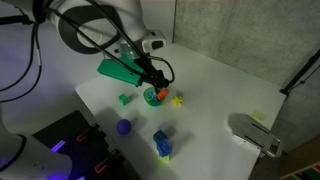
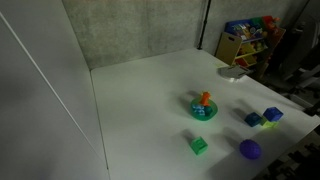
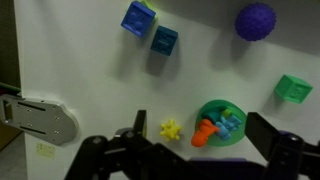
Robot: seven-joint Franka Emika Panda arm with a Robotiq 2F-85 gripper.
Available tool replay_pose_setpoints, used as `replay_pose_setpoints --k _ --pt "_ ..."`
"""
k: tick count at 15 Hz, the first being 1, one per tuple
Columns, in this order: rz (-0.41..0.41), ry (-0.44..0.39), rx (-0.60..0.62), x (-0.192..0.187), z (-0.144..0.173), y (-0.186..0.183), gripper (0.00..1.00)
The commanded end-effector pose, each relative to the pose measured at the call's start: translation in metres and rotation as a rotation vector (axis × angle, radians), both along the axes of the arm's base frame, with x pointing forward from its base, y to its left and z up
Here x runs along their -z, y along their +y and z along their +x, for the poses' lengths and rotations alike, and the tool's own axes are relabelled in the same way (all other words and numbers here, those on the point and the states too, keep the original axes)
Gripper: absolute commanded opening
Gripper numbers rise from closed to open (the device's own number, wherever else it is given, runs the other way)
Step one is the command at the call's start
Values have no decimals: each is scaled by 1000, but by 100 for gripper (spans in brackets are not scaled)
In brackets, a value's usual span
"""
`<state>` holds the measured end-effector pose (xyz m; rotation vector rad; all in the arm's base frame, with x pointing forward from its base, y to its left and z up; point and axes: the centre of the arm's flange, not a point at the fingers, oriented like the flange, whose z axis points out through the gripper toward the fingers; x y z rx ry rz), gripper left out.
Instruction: Remove the orange object from the bowl
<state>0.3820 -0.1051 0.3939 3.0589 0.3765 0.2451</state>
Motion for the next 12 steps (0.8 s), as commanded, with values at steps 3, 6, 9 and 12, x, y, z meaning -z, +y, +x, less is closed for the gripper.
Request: replay_pose_setpoints --k 3,6,9,12 --pt "47 43 30 14 44 38 100" --pt "78 62 40 41 61 61 100" --pt "106 77 70 72 74 81 100" --pt "135 82 93 100 83 95 100"
